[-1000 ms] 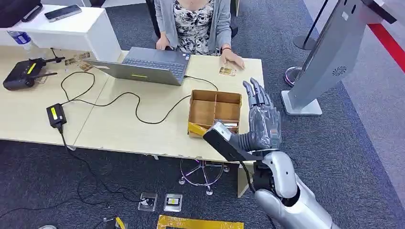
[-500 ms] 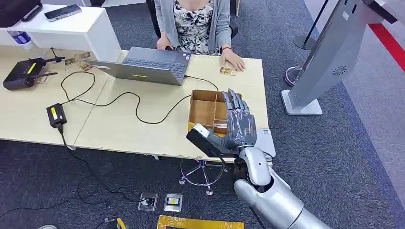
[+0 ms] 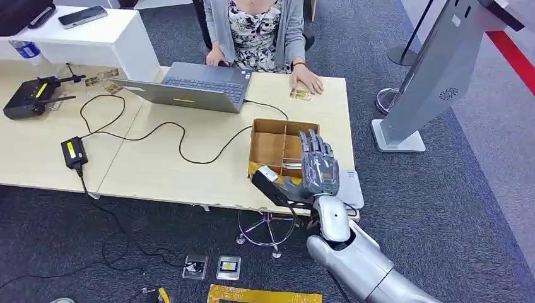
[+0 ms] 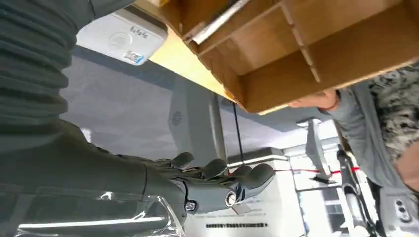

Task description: Pass the card to the sensor for recognition and then transmit it.

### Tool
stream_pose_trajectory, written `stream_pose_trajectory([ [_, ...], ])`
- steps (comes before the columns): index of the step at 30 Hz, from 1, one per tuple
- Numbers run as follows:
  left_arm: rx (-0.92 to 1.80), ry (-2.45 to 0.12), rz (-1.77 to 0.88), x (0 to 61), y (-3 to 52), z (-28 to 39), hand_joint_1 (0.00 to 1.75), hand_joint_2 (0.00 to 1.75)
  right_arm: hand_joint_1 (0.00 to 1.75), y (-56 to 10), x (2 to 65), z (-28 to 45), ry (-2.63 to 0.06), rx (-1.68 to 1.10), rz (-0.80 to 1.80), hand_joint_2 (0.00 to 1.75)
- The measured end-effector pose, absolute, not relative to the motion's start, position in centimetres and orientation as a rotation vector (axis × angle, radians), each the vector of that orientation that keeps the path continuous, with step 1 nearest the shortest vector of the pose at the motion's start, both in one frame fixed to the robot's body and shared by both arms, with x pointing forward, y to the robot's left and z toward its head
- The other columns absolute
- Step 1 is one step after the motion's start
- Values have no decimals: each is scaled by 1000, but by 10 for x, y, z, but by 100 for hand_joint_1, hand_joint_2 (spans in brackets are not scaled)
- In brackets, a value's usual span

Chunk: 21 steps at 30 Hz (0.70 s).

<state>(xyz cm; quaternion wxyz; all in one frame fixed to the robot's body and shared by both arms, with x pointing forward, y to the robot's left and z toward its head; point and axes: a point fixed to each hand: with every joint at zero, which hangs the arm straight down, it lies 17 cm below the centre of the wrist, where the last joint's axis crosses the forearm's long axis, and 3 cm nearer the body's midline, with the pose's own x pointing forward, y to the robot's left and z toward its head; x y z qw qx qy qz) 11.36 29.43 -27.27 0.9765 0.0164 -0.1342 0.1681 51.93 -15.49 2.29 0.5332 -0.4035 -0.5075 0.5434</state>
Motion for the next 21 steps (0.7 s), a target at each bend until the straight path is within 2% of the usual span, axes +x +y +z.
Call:
stream_pose_trajectory([
  [21,22,-259,269,111,284,-273,0,0,0,-160,526,13,-1076,-998,1381,175],
])
